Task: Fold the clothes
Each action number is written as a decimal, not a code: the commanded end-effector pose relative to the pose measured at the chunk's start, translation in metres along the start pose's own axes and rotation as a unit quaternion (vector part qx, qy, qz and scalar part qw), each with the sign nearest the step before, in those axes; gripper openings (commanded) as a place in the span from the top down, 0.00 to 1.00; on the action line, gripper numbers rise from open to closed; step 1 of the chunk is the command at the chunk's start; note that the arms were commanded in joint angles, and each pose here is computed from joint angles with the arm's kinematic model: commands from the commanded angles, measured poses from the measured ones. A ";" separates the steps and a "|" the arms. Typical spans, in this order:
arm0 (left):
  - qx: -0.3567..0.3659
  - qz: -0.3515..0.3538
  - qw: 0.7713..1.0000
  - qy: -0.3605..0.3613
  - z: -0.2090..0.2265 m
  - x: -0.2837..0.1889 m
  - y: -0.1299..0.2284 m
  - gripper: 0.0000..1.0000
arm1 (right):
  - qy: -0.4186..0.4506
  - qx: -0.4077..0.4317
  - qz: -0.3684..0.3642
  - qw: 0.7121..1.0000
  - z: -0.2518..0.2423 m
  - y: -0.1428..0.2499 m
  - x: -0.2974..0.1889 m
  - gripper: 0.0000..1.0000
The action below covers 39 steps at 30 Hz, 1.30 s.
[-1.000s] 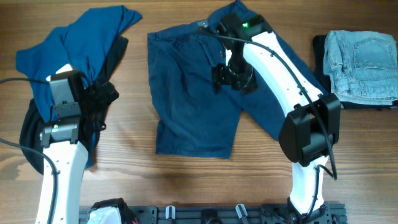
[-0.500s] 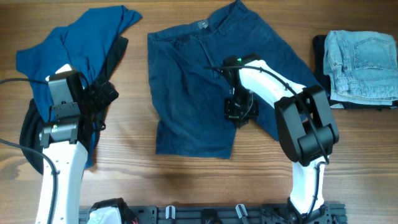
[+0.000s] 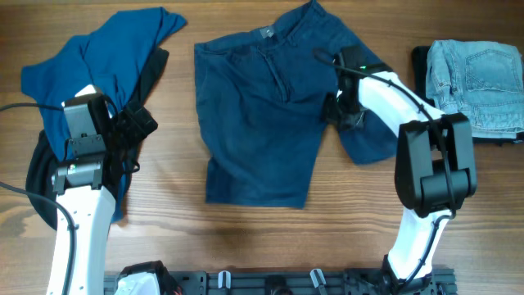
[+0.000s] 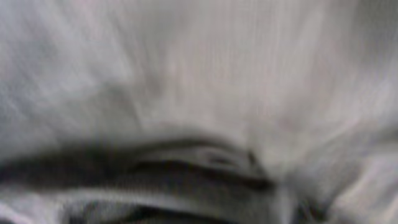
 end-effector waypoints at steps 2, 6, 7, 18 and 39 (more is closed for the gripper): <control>0.007 -0.003 1.000 0.005 -0.001 0.000 -0.004 0.00 | 0.043 -0.034 -0.066 0.996 -0.013 -0.025 0.022 0.95; 0.007 -0.003 1.000 0.005 -0.001 0.000 -0.004 0.00 | 0.049 -0.036 -0.103 0.993 -0.013 -0.040 0.023 0.95; 0.007 -0.004 1.000 0.005 -0.001 0.000 -0.004 0.00 | 0.046 -0.043 -0.110 0.992 -0.012 -0.044 0.025 0.95; 0.007 -0.007 1.000 0.007 -0.002 0.000 -0.006 0.00 | 0.078 0.002 -0.007 0.997 -0.035 -0.003 0.037 0.95; 0.008 -0.005 1.000 0.006 -0.002 0.000 -0.005 0.00 | -0.007 -0.036 -0.039 0.999 -0.045 0.014 -0.125 0.61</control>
Point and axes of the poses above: each gripper's point midway between its finger pads, its own x axis out along the fingers, its own z axis along the line the jaws close on, y = z × x, the point moved 3 cm from there along -x, back along the fingers, and after that the axes turned 4 degrees about x, right-handed, at the moved point
